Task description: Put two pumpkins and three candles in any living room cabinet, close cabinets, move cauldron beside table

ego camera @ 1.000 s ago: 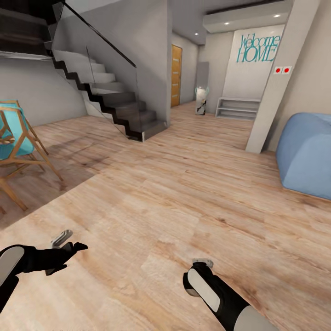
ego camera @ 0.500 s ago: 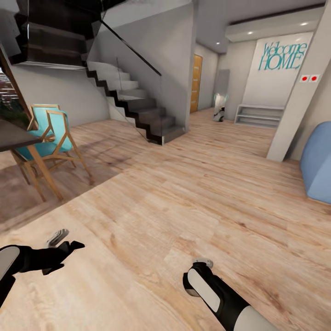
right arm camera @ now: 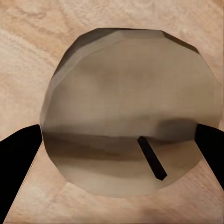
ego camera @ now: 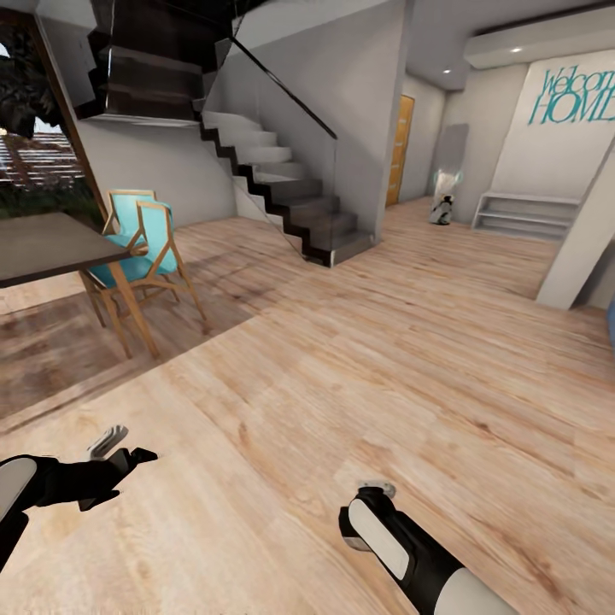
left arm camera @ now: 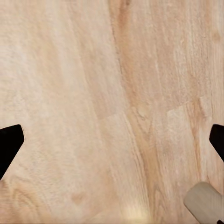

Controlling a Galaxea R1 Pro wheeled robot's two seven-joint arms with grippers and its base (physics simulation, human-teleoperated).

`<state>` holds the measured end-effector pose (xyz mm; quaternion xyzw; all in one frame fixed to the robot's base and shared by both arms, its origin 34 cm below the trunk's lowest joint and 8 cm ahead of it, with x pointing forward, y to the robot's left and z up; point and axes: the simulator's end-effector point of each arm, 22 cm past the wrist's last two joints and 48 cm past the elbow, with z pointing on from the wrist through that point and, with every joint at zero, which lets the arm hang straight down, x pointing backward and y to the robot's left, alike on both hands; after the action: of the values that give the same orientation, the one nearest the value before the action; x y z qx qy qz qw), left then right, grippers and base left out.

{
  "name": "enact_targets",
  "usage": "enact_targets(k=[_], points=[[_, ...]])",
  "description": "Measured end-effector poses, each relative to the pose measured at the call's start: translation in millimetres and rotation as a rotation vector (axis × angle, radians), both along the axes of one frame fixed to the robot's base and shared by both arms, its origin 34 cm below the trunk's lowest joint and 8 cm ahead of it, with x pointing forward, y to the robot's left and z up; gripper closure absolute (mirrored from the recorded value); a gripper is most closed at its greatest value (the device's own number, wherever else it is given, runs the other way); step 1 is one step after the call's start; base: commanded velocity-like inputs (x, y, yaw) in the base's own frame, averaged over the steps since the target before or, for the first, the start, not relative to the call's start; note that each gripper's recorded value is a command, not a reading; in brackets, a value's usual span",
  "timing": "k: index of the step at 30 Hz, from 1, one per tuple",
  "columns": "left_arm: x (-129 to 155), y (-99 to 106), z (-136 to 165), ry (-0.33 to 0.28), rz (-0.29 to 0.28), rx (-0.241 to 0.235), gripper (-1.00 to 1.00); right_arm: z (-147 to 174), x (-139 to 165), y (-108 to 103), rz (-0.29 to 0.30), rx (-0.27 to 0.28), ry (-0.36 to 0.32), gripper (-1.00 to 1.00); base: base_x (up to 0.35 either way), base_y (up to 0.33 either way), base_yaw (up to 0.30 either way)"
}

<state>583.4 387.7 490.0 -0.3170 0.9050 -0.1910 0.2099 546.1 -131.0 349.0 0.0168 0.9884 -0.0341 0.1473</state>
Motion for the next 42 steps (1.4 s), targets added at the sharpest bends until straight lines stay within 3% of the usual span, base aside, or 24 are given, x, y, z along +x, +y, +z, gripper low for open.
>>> enact_targets(k=[30, 42], points=[[14, -3, 52, 0.026, -0.001, -0.007, -1.0, 55, 8, 3, 0.022, 0.006, 0.052, 1.0, 0.0, 0.0, 0.195], [15, -4, 54, 0.022, -0.003, -0.008, -1.0, 55, 8, 3, 0.025, 0.002, 0.05, 1.0, 0.0, 0.0, 0.269]])
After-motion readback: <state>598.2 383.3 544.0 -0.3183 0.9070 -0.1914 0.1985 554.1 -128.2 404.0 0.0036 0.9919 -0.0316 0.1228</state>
